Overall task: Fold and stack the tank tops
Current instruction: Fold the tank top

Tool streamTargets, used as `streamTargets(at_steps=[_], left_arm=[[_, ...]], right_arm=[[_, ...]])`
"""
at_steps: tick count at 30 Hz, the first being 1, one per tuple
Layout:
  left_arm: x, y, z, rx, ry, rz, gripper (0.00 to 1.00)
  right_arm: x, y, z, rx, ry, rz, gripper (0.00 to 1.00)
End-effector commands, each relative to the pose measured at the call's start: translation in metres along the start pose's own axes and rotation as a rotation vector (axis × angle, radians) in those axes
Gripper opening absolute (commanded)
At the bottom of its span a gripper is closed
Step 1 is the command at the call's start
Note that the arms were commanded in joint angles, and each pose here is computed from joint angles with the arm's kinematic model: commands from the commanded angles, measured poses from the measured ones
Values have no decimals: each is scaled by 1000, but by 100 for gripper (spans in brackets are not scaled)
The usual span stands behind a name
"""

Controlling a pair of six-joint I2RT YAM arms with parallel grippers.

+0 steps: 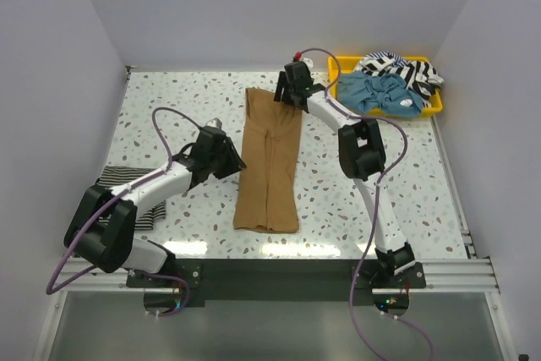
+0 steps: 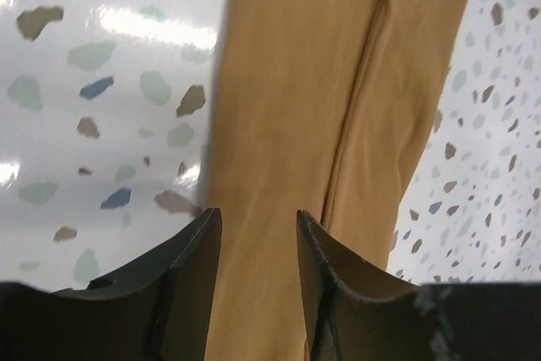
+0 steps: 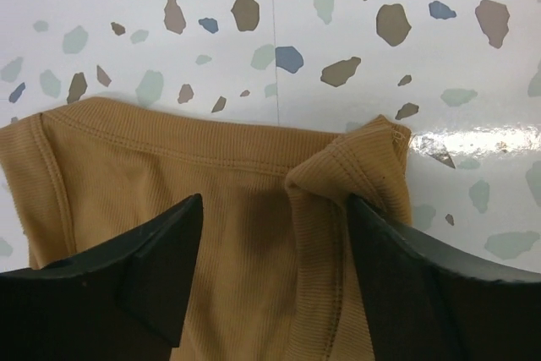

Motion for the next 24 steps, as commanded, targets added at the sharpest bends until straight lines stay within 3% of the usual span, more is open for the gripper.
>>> streamTargets(at_steps=[1,4,12,13,14,15,16,17,18,19,20,24], left_arm=[[9,-21,9,46,-2,-125,47],[20,-34,21,80,-25,-188,54],[49,-56,65,168,-2,-191,58],[50,-58,71,184,13,-191,58],[53,-60,75,191,16,-193,58],[54,-62,80,199,26,-191,58],[55,-63,82,199,27,-187,58],[58,-64,87,211,24,-171,58],[58,-64,89,216,23,-157,58],[58,-63,89,211,25,-144,57],[56,-62,94,244,30,-108,57],[55,-61,102,281,47,-34,56]], right_arm=[[29,-62,-74,-125,-2,-168,75],[38,-96,-100,-152,21,-204,78],[24,-144,-84,-28,41,-165,82],[14,-143,-62,37,28,-115,81],[13,-168,-67,16,41,-112,80],[1,-164,-31,80,23,-77,77],[10,-186,-50,10,41,-120,76],[-7,-184,-11,85,36,-68,72],[-5,-213,-11,56,40,-100,70],[-19,-214,25,119,26,-61,62],[-14,-238,32,111,32,-102,56],[-28,-264,104,212,-10,-80,53]])
Point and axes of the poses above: each gripper's point midway between its finger pads, its own y axis out along the fingers, its own x axis along the line the jaws close on, z = x × y, the point moved 8 cm from there along -y, back along the fingers, and after that the axes turned 1 degree about y, right-handed, at the moved point
